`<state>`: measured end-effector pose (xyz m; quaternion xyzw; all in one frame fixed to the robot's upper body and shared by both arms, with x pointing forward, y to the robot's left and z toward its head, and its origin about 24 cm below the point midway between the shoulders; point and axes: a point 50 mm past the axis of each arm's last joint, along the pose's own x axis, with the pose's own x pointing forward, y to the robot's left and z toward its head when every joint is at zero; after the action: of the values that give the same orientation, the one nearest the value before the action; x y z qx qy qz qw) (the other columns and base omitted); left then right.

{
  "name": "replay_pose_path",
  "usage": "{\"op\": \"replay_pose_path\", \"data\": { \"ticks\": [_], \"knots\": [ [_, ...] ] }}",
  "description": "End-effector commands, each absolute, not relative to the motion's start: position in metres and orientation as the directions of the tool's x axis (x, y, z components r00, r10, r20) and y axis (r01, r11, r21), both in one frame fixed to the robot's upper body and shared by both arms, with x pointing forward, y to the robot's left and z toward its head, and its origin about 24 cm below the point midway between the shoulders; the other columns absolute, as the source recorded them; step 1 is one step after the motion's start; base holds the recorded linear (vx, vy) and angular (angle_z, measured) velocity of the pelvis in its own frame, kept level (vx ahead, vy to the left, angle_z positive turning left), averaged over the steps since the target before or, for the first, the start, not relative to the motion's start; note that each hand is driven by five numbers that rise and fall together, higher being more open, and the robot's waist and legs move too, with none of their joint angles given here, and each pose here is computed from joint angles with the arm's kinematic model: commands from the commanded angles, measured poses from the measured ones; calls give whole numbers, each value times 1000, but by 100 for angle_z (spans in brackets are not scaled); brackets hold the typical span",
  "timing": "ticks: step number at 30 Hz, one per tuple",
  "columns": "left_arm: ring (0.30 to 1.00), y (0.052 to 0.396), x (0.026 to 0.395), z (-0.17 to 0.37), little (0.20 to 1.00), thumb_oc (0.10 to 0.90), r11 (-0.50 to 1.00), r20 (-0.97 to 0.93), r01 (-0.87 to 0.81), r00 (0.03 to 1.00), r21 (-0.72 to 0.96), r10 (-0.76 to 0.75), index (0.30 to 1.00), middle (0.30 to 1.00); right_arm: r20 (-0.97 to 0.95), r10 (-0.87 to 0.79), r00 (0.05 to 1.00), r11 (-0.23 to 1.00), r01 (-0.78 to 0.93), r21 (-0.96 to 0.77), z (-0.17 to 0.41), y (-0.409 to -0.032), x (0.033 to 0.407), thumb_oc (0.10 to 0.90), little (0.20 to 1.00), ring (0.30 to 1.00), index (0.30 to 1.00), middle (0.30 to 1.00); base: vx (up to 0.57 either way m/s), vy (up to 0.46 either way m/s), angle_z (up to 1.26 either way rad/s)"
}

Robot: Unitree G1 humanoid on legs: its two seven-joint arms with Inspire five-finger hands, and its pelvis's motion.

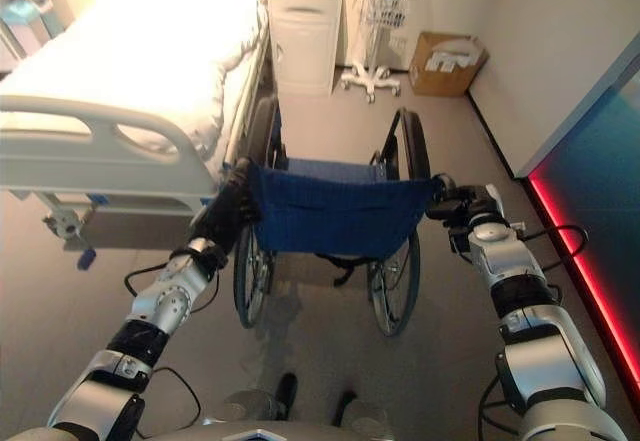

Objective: Push the wheelchair next to the bed

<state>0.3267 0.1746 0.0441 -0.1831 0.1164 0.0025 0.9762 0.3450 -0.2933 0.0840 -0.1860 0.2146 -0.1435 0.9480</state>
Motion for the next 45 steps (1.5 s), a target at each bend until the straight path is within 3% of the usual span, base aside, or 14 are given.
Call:
{"op": "replay_pose_path", "data": {
  "ticks": [1, 10, 18, 45],
  "knots": [
    [300, 184, 310, 20, 300, 400, 941, -318, -125, 948, -314, 20, 300, 300, -223, -40, 974, 958, -26, -284, 115, -230, 369, 400, 300, 300, 300, 300, 321, -277, 99],
    [300, 184, 308, 13, 300, 400, 913, -354, -188, 934, -362, 52, 300, 300, -281, 1, 960, 948, -90, -306, 106, -220, 366, 400, 300, 300, 300, 300, 257, -299, 42],
    [300, 179, 304, 5, 300, 400, 926, -352, -156, 936, -344, 27, 300, 300, -268, -54, 962, 939, -43, -343, 106, -221, 364, 400, 300, 300, 300, 300, 183, -196, 40],
    [300, 170, 309, 9, 300, 400, 922, -380, -123, 925, -366, -27, 300, 300, -284, -85, 955, 952, -6, -306, 81, -245, 347, 400, 300, 300, 300, 300, 305, 105, 2]
  ]
}}
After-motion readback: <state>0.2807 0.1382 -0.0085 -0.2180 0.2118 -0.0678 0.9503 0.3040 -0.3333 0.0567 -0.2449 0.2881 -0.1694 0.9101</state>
